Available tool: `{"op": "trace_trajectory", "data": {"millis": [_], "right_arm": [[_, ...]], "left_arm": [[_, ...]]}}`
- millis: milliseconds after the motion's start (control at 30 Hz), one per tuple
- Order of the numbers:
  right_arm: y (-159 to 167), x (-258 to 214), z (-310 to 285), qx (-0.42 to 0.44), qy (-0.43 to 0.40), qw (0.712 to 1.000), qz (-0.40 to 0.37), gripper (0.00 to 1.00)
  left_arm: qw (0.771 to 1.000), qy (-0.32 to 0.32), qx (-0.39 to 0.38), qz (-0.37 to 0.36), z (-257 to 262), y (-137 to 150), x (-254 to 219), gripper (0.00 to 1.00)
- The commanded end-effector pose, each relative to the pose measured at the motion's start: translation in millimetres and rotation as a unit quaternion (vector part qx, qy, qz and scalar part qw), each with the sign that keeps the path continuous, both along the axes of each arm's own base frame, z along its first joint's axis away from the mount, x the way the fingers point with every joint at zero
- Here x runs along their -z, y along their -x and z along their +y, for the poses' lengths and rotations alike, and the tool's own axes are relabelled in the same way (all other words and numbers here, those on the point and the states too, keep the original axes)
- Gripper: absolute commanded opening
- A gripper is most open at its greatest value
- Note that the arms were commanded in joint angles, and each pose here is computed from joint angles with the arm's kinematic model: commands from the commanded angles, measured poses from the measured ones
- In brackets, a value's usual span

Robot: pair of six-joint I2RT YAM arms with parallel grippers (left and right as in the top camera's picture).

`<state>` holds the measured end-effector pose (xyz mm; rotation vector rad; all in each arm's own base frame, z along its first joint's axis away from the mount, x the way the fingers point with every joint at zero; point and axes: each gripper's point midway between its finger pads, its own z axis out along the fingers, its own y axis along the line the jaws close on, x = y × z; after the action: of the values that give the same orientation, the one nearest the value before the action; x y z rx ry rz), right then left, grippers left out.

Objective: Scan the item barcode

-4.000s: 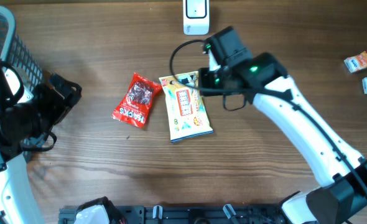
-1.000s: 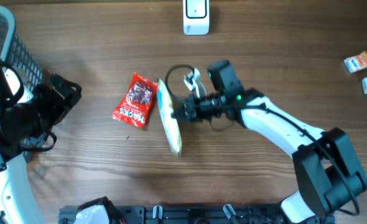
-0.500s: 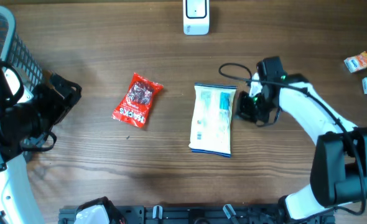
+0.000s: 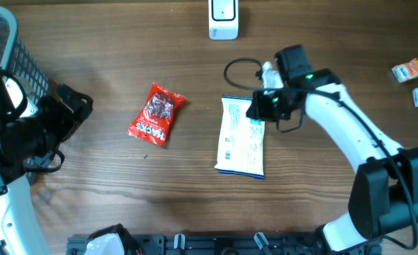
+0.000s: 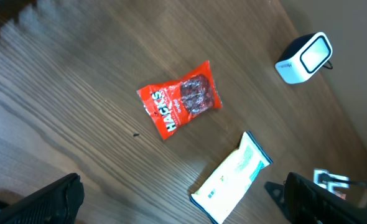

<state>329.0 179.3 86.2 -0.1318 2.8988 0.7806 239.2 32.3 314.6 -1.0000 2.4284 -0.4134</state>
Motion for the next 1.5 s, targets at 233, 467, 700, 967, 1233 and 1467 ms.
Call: {"op": "trace_trajectory", "data": {"millis": [233,467,700,967,1233,1467], "right_arm": [[-17.9,75.8,15.4,0.03,-0.16,0.985,0.064,0.06],[-35.2,8.7,-7.0,0.007,-0.234,0.972,0.022,0.04],[19.9,-43.8,5.1,-0.061,-0.223,0.972,0.037,0.48],[70.4,35.0,30.1,-0.025,-0.222,0.967,0.125,0.43],[68.2,62.6,17.3,0.021,-0.211,0.967,0.138,0.13],[12.7,-42.8,3.0,-0.013,-0.264,0.965,-0.002,0.75]], "left_arm": [[1.0,-0.008,0.002,-0.003,2.7,-0.4,-1.3,1.0],[1.0,-0.008,0.002,-0.003,2.7,-0.4,-1.3,1.0],[1.0,-0.008,0.002,-0.003,2.7,-0.4,-1.3,1.0],[1.0,-0.008,0.002,-0.003,2.7,-0.4,-1.3,1.0],[1.0,-0.008,0.002,-0.003,2.7,-0.4,-1.3,1.0],[1.0,-0.008,0.002,-0.003,2.7,-0.4,-1.3,1.0]]}}
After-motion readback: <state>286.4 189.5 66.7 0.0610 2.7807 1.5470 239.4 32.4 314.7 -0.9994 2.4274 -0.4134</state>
